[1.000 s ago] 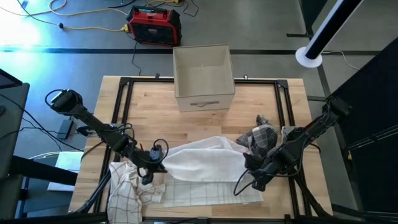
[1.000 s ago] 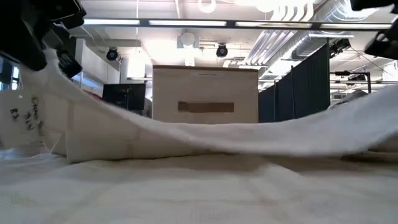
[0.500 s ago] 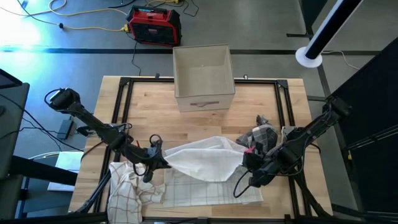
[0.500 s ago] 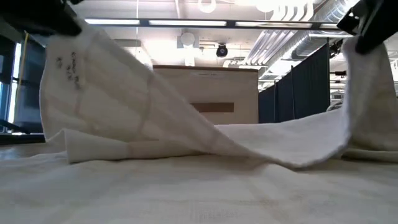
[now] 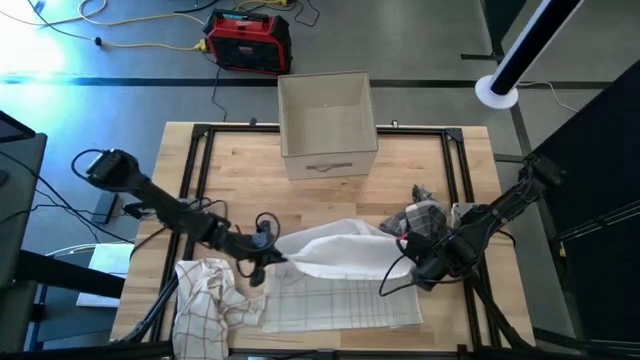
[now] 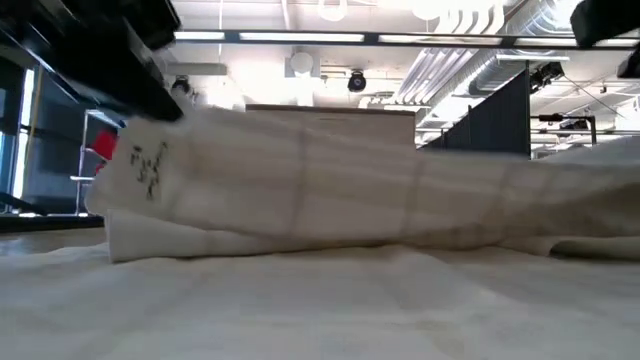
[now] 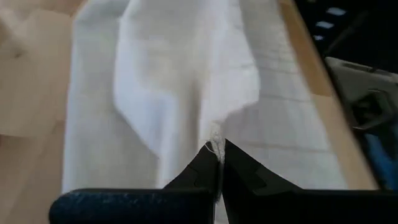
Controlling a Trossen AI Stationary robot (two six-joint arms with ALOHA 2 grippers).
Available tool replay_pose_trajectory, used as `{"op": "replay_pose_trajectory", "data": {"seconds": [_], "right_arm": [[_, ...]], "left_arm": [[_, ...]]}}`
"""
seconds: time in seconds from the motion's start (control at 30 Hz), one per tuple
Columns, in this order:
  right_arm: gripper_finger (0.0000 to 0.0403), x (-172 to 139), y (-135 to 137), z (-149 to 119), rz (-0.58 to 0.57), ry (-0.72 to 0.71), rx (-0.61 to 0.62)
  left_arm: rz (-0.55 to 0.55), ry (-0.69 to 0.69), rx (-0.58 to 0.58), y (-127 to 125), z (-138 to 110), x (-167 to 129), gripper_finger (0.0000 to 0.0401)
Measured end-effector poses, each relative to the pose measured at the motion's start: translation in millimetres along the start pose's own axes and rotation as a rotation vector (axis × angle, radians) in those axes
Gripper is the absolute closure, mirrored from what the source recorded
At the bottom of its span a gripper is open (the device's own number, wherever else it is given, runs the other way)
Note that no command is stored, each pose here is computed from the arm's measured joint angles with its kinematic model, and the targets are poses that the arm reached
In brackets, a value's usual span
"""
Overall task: Fold towel
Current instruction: Fold the white patterned towel
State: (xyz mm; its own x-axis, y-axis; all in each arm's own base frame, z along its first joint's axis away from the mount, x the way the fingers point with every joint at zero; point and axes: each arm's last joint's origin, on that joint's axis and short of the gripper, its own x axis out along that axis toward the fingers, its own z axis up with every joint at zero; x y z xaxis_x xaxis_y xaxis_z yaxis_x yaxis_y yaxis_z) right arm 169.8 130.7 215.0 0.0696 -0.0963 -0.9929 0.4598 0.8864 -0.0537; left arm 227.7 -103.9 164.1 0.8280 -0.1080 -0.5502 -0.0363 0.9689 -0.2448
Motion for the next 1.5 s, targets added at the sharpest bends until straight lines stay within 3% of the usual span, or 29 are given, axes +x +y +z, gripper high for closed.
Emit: {"op": "replay_pose_trajectory", "data": {"seconds": [0.17,0.37,0.53,0.7,0.8,0.97,1.1,1.23,1.33,1.5], "right_arm": [[0.0403,39.2,-11.5,-6.6,0.016,0.092,0.027],[0.0403,75.9,-51.2,-4.3,-0.188,0.082,0.101],[0.0403,86.2,-81.4,18.8,-0.350,-0.030,0.133],[0.0403,82.6,-106.0,47.9,-0.536,-0.201,0.180],[0.0403,74.6,-104.6,59.8,-0.453,-0.153,0.146],[0.0403,40.9,-77.3,70.8,-0.303,-0.151,0.097],[0.0403,1.4,-46.4,74.0,-0.111,-0.156,0.080],[0.0403,-25.8,-18.8,66.4,0.101,-0.112,0.051],[0.0403,-25.9,-7.2,54.5,0.172,-0.057,0.061],[0.0403,11.3,-3.8,26.6,0.195,0.126,0.131]], "left_arm": [[0.043,0.007,0.002,9.9,-6.8,23.4,0.0401],[0.116,-0.002,0.046,28.5,-9.4,43.1,0.0401],[0.255,0.006,0.056,54.7,-8.0,51.7,0.0401],[0.324,0.039,0.048,78.8,-7.5,57.2,0.0401],[0.285,0.065,0.029,84.1,-7.7,58.3,0.0401],[0.174,0.100,0.019,75.4,-10.7,58.8,0.0401],[0.010,0.178,0.010,62.5,-17.4,58.2,0.0401],[-0.083,0.253,0.005,47.9,-25.4,55.7,0.0401],[-0.118,0.289,0.032,38.1,-31.2,53.8,0.0401],[-0.063,0.321,0.056,36.2,-36.8,51.9,0.0401]]}}
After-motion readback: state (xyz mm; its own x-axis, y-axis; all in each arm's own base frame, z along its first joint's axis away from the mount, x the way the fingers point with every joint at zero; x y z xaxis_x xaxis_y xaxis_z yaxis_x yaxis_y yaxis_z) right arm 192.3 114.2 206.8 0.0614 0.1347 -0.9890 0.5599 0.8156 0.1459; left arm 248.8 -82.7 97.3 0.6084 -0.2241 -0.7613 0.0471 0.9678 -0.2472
